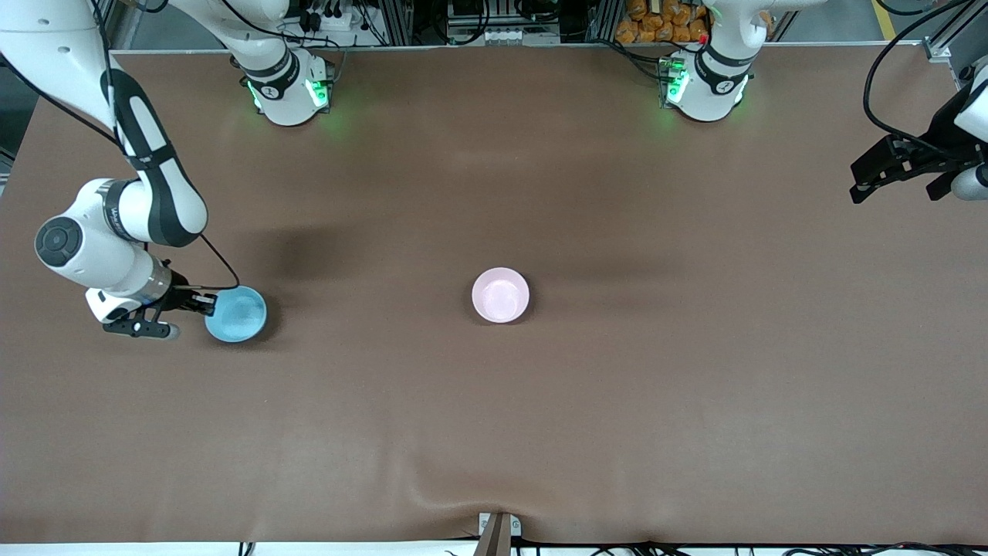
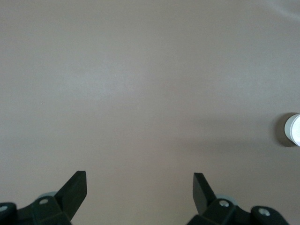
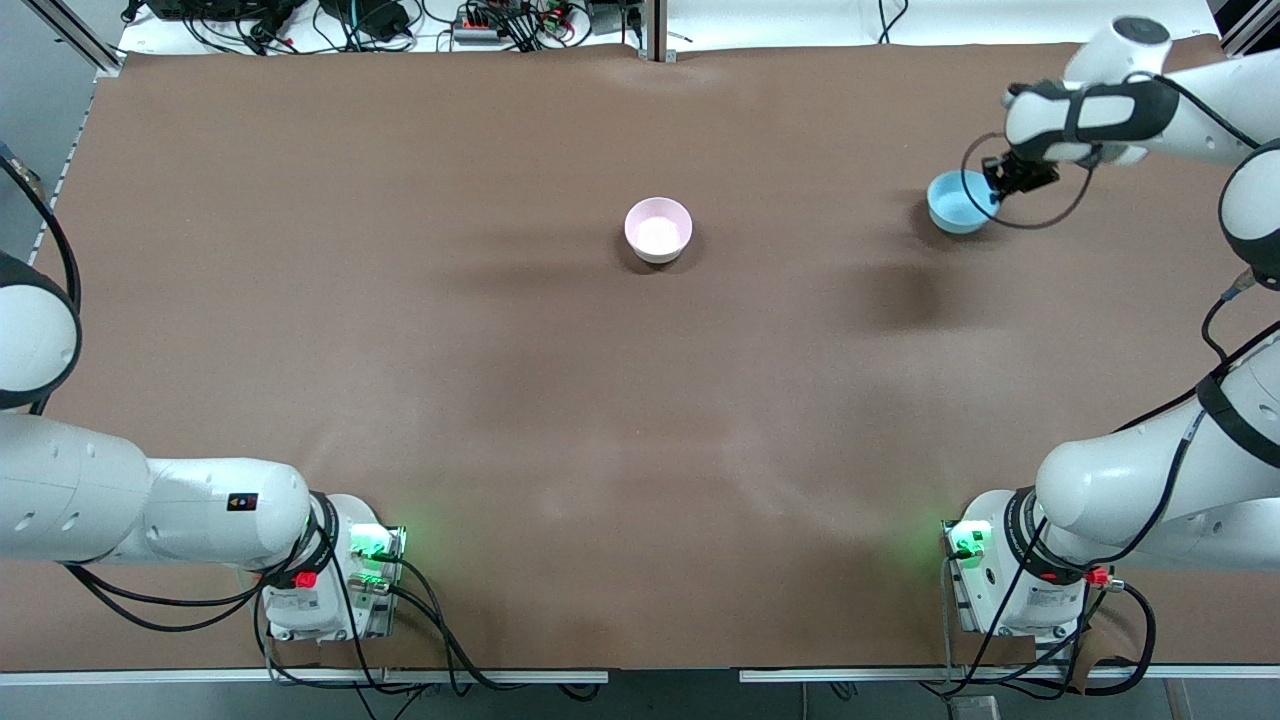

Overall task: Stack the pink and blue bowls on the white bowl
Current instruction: 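Grasp the light blue bowl rim with the right gripper, then carry the blue bowl with the right gripper onto the pink bowl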

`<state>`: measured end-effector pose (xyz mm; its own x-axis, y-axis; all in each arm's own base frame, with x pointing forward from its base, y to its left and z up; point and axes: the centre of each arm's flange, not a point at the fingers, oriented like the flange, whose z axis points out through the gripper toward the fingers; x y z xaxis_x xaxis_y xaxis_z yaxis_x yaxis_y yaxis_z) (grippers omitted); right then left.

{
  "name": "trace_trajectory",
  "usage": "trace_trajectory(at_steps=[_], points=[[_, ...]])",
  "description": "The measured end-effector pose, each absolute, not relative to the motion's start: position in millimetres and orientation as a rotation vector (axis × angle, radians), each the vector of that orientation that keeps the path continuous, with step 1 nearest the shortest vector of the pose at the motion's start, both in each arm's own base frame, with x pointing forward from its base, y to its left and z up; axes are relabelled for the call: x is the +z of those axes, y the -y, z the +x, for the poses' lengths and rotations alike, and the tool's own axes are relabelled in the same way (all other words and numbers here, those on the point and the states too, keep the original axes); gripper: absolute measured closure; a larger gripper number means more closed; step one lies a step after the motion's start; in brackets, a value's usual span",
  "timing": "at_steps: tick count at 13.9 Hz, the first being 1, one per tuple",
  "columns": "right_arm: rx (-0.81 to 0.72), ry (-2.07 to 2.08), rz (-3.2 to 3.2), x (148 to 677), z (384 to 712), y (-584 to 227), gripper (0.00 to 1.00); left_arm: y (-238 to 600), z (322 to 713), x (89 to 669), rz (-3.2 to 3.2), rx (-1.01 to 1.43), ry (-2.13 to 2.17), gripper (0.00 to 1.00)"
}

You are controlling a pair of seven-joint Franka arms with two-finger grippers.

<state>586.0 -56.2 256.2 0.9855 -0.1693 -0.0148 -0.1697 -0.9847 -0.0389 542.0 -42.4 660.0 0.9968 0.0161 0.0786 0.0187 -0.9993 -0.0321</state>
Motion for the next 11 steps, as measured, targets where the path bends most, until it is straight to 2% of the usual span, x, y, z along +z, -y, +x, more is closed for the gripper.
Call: trace_trajectory(at_steps=[5,8,11], points=[[-0.005,-0.628,-2.876,308.4,614.3,-56.0,0.97,42.3,542.1,660.0,-3.106,-0.123,0.027,0.00],[0.005,-0.800,-2.794,329.9,614.0,-134.3,0.97,42.2,542.1,660.0,-3.106,-0.123,0.027,0.00],[0.019,-0.793,-2.783,339.1,601.7,-198.9,0.97,42.6,542.2,659.5,-3.106,-0.122,0.026,0.00]])
